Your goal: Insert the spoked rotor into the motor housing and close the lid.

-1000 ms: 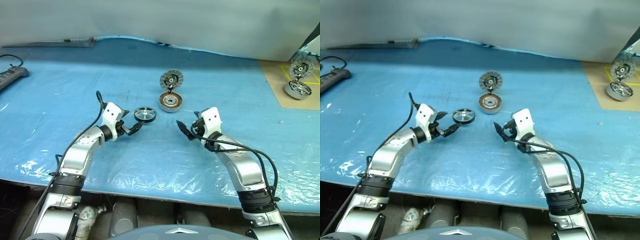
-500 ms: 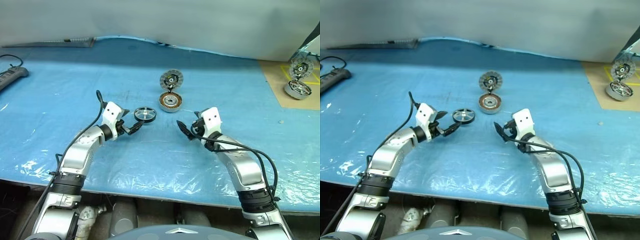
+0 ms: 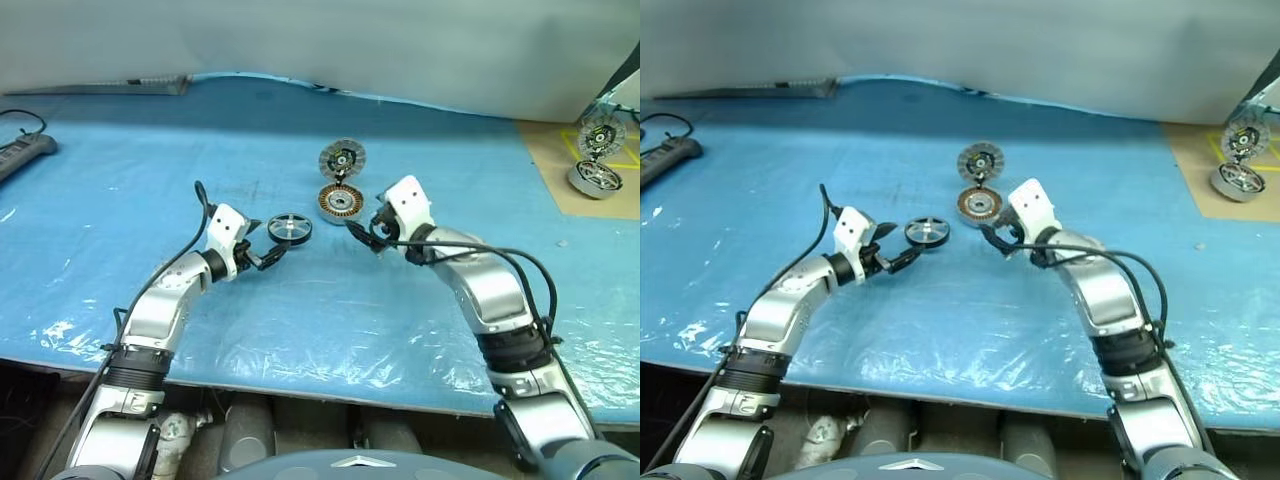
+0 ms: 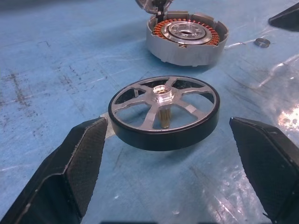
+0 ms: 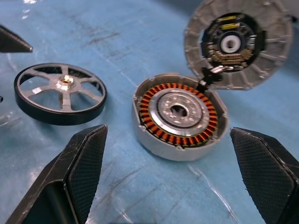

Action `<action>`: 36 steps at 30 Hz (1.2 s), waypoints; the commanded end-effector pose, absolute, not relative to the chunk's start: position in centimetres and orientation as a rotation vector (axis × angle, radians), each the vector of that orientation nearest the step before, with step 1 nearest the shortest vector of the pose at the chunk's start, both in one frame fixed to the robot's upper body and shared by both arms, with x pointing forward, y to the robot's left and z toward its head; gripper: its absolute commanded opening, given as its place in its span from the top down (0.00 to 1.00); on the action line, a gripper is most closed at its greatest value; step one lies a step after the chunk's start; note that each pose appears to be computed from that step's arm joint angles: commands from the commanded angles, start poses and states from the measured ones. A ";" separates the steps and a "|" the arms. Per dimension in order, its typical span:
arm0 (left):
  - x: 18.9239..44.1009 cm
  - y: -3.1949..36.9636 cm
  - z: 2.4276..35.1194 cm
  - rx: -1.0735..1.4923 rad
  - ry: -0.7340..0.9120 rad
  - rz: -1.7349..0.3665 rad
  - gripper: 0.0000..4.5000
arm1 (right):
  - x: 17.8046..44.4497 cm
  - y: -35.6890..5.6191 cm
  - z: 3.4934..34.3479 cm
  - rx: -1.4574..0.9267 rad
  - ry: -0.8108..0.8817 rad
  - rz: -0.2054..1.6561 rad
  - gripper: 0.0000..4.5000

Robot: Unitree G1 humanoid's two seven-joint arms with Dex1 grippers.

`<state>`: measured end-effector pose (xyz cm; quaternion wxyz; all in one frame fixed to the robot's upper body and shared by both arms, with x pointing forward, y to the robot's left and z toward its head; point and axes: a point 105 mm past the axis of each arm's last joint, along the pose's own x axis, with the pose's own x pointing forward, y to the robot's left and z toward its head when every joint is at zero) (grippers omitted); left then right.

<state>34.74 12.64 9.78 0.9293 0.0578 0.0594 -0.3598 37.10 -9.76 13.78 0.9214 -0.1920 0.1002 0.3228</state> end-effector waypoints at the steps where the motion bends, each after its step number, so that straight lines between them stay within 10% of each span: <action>1: 34.7 12.1 11.0 0.139 0.069 -0.760 0.00 | 37.9 -8.8 15.0 -0.464 0.223 0.726 0.01; 36: 34.4 11.1 11.3 0.126 0.041 -0.758 0.00 | 43.1 -7.5 11.2 -0.866 0.480 0.921 0.09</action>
